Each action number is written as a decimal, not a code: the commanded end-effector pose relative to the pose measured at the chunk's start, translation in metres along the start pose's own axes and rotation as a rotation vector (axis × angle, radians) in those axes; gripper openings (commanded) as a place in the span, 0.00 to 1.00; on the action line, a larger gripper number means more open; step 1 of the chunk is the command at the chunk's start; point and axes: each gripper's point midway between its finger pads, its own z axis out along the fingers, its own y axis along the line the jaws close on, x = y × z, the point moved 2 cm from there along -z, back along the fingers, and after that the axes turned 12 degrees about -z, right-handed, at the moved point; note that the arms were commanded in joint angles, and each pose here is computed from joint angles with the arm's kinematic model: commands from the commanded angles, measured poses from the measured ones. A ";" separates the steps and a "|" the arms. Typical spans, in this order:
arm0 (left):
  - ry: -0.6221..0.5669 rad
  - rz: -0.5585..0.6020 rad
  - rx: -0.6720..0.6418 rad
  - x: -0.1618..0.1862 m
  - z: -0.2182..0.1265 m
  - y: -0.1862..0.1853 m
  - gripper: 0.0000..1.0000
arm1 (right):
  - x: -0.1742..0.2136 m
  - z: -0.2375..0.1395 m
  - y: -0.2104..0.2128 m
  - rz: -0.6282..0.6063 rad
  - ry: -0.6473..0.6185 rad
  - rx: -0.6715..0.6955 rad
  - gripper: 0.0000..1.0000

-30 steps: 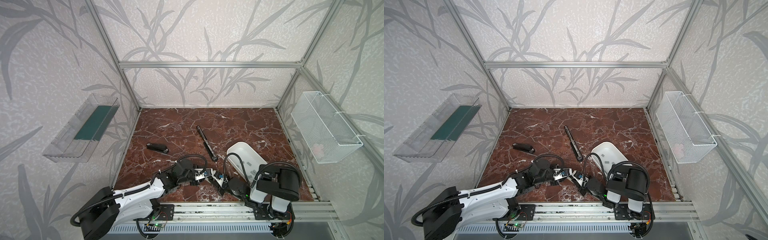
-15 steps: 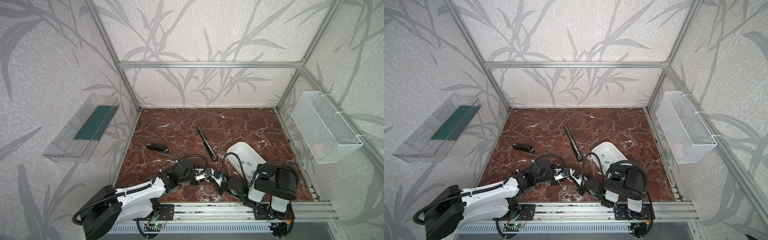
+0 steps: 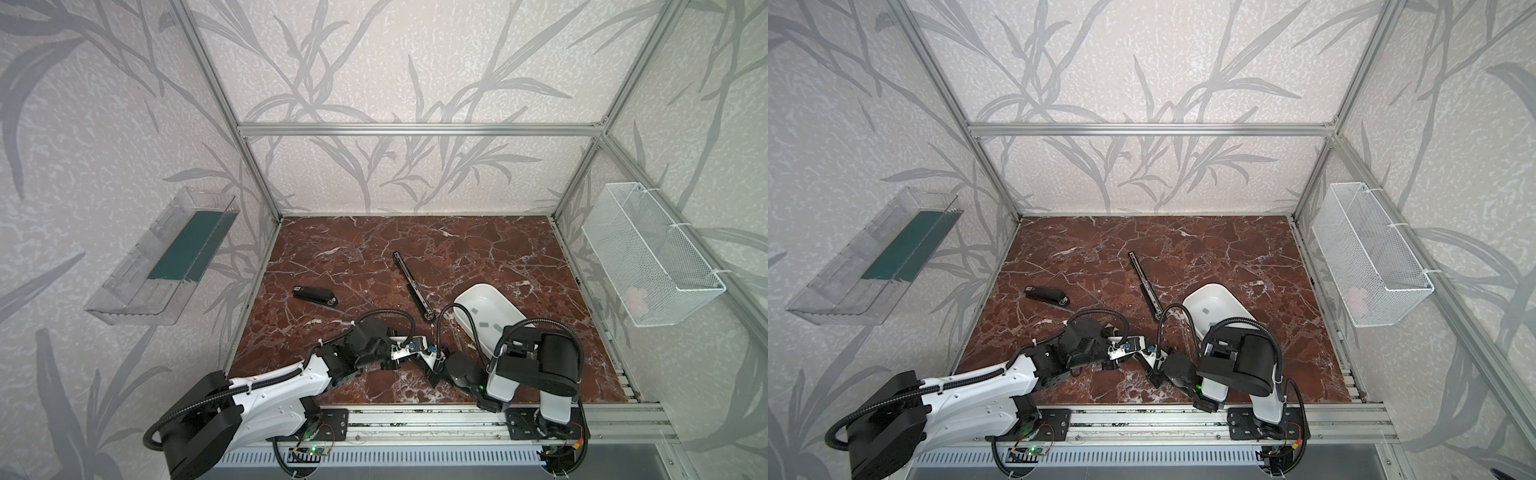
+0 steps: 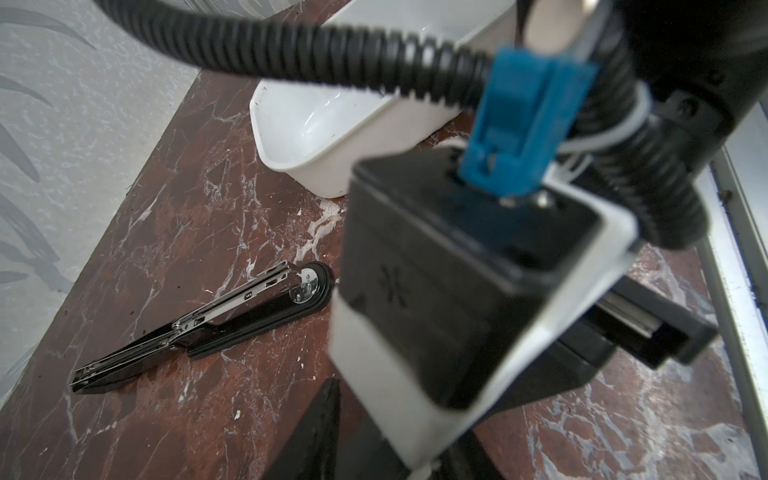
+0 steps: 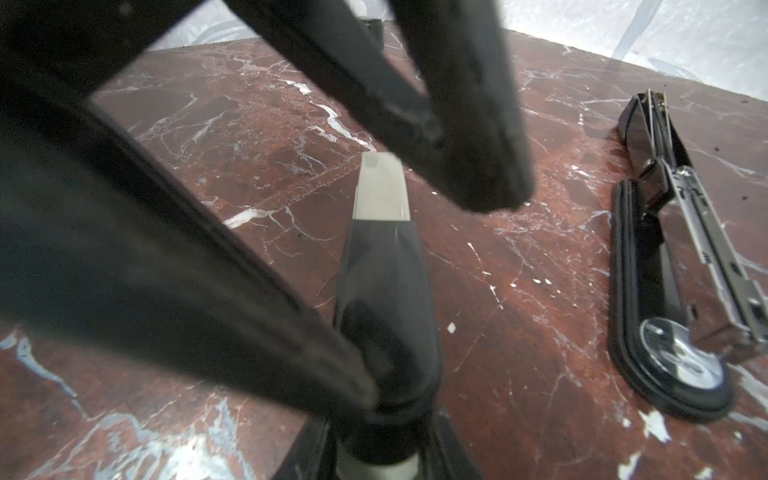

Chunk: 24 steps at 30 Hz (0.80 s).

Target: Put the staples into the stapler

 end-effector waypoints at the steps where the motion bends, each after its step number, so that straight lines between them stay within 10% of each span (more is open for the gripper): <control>1: -0.050 0.022 -0.002 -0.013 -0.002 0.001 0.37 | -0.007 0.007 -0.003 -0.008 -0.029 0.030 0.33; 24: 0.047 0.001 -0.203 -0.001 -0.030 0.027 0.39 | -0.027 0.003 0.001 0.008 -0.090 -0.011 0.12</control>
